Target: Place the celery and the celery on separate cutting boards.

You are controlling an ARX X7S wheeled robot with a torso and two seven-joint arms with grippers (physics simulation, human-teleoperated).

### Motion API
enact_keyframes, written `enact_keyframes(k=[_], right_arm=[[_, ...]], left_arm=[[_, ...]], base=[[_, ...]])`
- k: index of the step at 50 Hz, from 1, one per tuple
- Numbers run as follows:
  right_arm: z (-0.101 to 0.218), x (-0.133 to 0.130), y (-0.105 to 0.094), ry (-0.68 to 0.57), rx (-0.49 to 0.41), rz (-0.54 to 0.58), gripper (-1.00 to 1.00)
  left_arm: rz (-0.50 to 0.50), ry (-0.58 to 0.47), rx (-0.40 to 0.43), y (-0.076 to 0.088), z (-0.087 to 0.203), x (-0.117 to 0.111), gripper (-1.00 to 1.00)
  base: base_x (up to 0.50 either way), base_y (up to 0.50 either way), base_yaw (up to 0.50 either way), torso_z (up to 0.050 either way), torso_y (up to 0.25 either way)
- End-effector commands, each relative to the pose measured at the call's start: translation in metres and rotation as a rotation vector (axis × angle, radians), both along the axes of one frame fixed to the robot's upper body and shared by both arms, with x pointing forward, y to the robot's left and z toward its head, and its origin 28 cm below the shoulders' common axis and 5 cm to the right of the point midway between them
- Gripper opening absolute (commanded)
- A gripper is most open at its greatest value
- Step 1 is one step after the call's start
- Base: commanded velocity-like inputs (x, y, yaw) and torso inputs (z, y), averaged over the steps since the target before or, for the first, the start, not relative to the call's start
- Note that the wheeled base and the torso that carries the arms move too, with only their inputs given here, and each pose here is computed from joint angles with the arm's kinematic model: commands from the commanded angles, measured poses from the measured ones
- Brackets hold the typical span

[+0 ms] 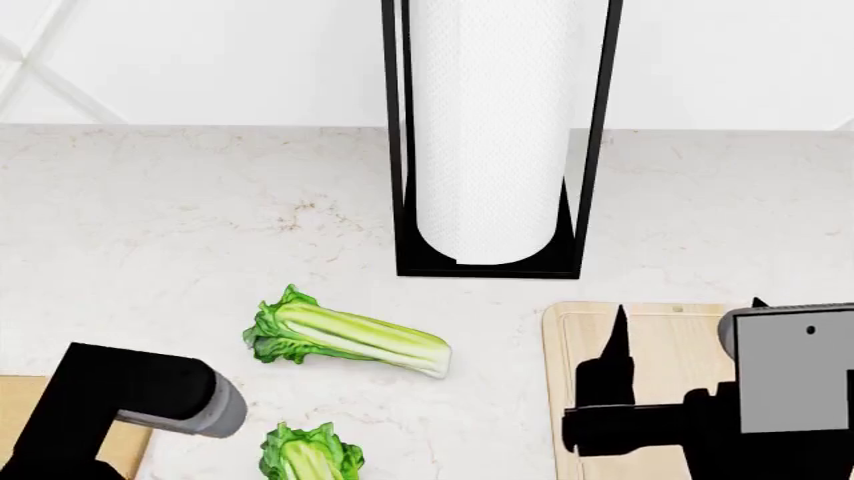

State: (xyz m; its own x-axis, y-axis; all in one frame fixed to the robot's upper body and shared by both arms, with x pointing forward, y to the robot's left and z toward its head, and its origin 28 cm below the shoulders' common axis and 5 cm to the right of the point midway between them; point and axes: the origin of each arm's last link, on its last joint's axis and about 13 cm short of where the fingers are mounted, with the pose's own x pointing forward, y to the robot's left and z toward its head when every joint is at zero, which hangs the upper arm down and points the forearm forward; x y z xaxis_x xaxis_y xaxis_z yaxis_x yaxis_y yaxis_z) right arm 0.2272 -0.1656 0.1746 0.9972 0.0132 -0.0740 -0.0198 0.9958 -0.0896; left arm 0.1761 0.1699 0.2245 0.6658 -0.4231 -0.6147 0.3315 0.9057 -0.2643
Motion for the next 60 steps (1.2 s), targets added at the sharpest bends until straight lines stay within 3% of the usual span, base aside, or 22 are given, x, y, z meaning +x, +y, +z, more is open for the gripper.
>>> enact_keyframes(k=[1,8,10,22,24,40,41,48,53,54,60], right_arm=[[-0.011,0.002,0.001,0.035,-0.004,0.007,1.0],[-0.018,0.001,0.002,0.05,-0.007,0.014,1.0],[-0.018,0.0,0.002,0.053,-0.008,0.017,1.0],[-0.024,0.0,0.004,0.064,-0.009,0.031,1.0],[-0.022,0.0,0.003,0.063,-0.006,0.028,1.0],[-0.033,0.0,0.004,0.083,0.0,0.039,1.0],[-0.034,0.0,0.004,0.084,0.0,0.039,1.0],[-0.038,0.001,0.005,0.096,0.0,0.043,1.0],[-0.041,0.0,0.005,0.102,0.0,0.046,1.0],[-0.041,-0.001,0.005,0.101,0.001,0.046,1.0],[-0.038,-0.001,0.003,0.094,0.003,0.041,1.0]], left_arm=[[0.009,0.027,-0.079,-0.015,0.003,0.011,1.0],[-0.01,0.051,-0.076,-0.024,-0.005,0.012,1.0],[-0.01,0.041,-0.026,-0.023,-0.011,0.011,1.0],[-0.01,0.093,-0.023,-0.031,-0.03,0.023,1.0],[-0.014,0.092,0.022,-0.031,-0.035,0.029,1.0],[-0.011,0.14,-0.013,-0.038,-0.04,0.036,1.0],[-0.014,0.137,-0.011,-0.038,-0.039,0.036,-1.0],[-0.006,0.103,-0.03,-0.037,-0.031,0.034,-1.0],[0.002,0.093,-0.093,-0.037,-0.012,0.034,-1.0],[0.011,0.045,-0.091,-0.036,-0.005,0.037,-1.0],[0.031,-0.003,-0.153,-0.03,0.025,0.038,-1.0]], base=[[0.0,0.0,0.0,0.0,0.0],[0.0,0.0,0.0,0.0,0.0],[0.0,0.0,0.0,0.0,0.0],[0.0,0.0,0.0,0.0,0.0],[0.0,0.0,0.0,0.0,0.0],[0.0,0.0,0.0,0.0,0.0],[0.0,0.0,0.0,0.0,0.0],[0.0,0.0,0.0,0.0,0.0],[0.0,0.0,0.0,0.0,0.0],[0.0,0.0,0.0,0.0,0.0],[0.0,0.0,0.0,0.0,0.0]])
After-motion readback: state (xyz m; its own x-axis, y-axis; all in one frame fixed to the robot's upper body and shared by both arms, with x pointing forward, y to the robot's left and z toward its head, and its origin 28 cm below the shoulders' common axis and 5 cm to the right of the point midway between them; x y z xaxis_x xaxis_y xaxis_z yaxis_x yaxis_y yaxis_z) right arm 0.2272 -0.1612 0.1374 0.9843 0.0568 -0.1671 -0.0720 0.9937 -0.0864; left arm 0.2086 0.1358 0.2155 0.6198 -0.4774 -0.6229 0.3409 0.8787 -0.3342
